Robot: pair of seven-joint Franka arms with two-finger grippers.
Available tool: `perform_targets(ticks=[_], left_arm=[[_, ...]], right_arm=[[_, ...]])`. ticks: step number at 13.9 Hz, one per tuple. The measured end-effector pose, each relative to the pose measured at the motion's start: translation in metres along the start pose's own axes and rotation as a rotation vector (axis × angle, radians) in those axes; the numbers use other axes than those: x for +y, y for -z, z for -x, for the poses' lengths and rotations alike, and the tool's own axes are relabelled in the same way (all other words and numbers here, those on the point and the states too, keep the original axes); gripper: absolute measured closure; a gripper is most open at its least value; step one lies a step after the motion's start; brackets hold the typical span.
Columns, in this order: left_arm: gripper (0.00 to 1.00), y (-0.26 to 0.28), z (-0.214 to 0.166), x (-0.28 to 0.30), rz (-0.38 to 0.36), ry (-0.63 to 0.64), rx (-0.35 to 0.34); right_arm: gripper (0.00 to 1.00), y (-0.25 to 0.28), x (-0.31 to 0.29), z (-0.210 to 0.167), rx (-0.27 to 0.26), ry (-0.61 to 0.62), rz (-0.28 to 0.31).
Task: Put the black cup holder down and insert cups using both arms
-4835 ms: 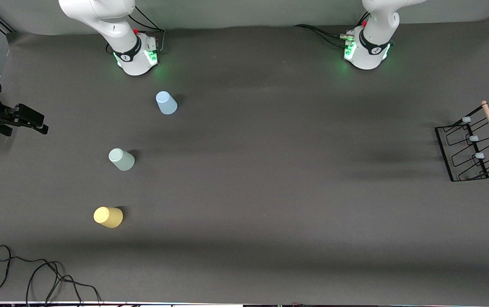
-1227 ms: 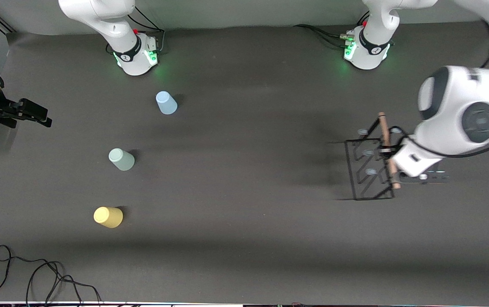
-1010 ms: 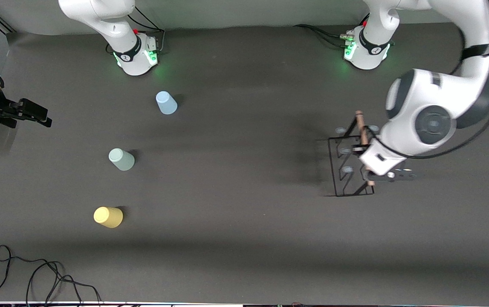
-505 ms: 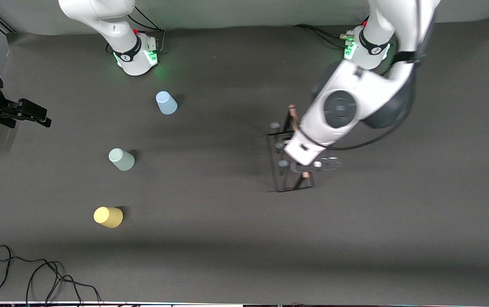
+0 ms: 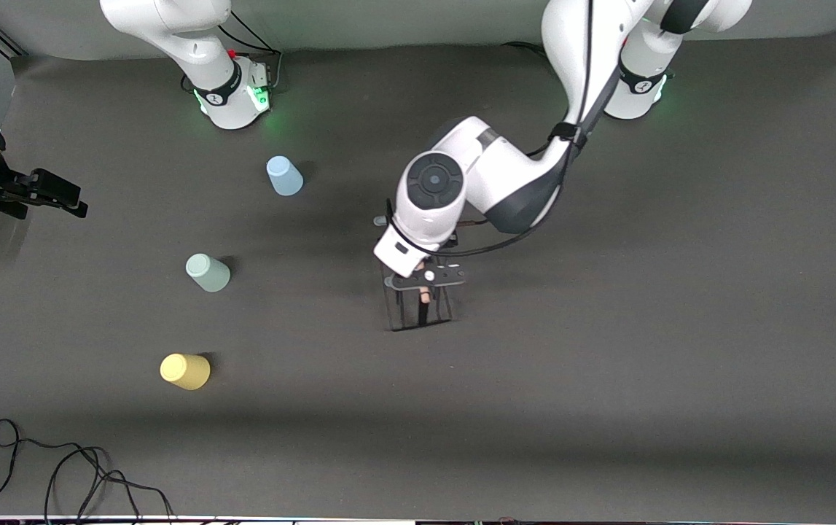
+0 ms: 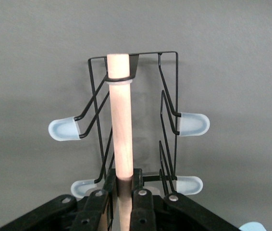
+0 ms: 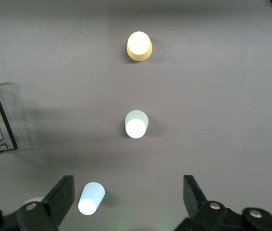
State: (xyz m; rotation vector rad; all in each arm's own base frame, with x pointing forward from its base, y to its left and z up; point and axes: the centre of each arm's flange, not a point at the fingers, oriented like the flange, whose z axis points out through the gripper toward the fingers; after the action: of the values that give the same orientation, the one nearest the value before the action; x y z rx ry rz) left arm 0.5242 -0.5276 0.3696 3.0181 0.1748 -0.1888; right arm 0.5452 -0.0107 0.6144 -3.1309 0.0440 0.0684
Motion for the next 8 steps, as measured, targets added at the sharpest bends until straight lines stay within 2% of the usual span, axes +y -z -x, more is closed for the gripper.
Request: perform_targets(ticks=[4, 6, 8], left_arm=[[0.85, -0.01, 0.021, 0.017, -0.01, -0.051, -0.008], [0.85, -0.02, 0.017, 0.015, -0.018, -0.075, -0.011], [0.85, -0.03, 0.01, 0.018, 0.017, -0.077, 0.021]], right_arm=[[0.0, 0.0, 0.0, 0.0, 0.0, 0.0, 0.0], [0.0, -0.001, 0.001, 0.0, -0.001, -0.001, 0.0], [0.0, -0.002, 0.002, 0.0, -0.003, -0.003, 0.0]])
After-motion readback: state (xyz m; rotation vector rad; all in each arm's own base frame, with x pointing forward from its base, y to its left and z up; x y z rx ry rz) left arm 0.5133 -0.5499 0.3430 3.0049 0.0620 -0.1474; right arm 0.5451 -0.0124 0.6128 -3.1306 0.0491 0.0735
